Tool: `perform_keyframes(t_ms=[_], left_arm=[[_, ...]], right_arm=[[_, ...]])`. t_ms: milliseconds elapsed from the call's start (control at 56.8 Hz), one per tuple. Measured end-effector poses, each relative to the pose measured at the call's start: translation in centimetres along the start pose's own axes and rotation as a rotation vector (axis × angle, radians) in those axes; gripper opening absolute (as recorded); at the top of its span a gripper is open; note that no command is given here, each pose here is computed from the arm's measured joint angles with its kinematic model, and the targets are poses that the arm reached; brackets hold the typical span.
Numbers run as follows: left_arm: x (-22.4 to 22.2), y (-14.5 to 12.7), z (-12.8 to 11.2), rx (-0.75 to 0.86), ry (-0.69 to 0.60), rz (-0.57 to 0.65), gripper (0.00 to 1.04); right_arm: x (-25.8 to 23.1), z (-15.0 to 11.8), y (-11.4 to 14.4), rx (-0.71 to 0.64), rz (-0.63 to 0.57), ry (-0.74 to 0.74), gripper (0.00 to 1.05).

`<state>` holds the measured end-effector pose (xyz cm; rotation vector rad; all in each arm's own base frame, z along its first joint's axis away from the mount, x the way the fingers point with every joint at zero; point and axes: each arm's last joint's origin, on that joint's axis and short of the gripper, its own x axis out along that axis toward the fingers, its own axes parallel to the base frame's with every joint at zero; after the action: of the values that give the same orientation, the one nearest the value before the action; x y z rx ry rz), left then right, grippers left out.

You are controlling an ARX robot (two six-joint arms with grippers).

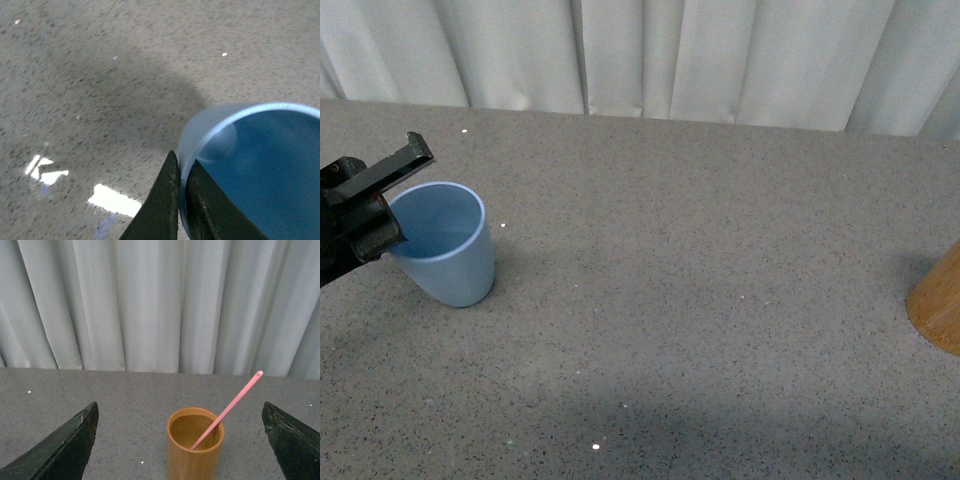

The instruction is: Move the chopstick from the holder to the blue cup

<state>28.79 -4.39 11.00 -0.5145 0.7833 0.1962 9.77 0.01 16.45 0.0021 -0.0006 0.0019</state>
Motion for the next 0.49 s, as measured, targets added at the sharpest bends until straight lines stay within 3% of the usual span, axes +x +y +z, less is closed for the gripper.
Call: perform_keyframes(t_ms=[493], left_arm=[[0.2,-6.0,-0.9,0.149,-0.007,-0.139,0.04]], right_arm=[[0.0,0.0,0.0,0.000,0.000,0.000,0.95]])
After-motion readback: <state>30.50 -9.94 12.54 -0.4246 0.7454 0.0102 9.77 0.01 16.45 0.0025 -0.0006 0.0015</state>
